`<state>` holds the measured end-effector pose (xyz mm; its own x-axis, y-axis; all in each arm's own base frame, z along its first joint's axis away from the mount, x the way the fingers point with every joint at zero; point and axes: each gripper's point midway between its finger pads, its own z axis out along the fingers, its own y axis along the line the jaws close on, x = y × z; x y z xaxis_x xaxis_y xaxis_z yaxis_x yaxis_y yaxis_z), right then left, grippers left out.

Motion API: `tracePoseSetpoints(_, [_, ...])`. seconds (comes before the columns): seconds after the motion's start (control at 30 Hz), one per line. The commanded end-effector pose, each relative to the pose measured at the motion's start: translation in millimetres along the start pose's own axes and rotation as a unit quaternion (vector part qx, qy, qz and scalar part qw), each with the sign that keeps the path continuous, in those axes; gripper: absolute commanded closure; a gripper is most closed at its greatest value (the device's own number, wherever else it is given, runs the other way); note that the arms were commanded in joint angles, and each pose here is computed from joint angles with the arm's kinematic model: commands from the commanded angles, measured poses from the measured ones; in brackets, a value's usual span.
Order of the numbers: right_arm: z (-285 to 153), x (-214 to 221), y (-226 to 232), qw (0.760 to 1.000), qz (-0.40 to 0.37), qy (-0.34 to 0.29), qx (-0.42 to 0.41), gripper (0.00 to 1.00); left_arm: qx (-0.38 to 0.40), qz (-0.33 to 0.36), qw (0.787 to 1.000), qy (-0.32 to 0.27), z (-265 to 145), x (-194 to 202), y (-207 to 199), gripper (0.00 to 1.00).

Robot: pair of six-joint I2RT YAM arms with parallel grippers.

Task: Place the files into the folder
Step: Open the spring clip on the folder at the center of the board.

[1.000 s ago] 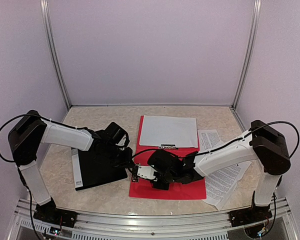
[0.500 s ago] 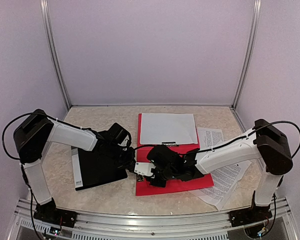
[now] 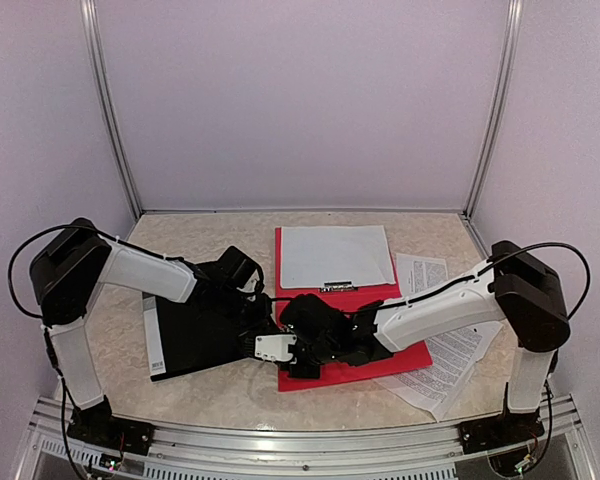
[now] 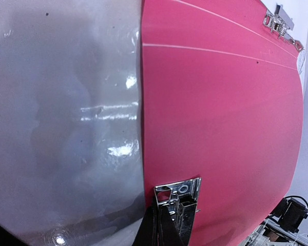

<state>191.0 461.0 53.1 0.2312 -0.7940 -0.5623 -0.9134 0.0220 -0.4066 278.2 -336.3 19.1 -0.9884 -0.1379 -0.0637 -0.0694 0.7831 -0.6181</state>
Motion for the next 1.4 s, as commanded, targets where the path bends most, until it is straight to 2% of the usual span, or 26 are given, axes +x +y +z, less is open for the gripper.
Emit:
tracePoseSetpoints(0.0, [6.9,3.2,8.2,0.999,-0.026,0.016,-0.015,0.73,-0.004,-0.004,1.0,0.015,8.6,2.9,2.8,1.0])
tracePoseSetpoints(0.37, [17.1,24.2,14.7,0.997,-0.046,0.055,-0.02,0.83,-0.008,0.003,1.0,0.019,9.8,3.8,4.9,1.0])
tracePoseSetpoints(0.83, [18.1,36.4,9.0,0.996,-0.052,0.075,-0.008,0.88,-0.013,0.014,1.0,0.024,12.0,6.2,7.6,1.0])
tracePoseSetpoints(1.03, [20.7,43.0,13.0,0.995,-0.055,0.084,-0.014,1.0,-0.015,0.019,0.999,0.023,11.3,6.6,7.7,1.0])
tracePoseSetpoints(1.37, [26.1,60.9,22.9,0.993,-0.051,0.104,-0.022,1.0,-0.024,0.028,0.999,0.026,12.8,9.3,11.8,1.0])
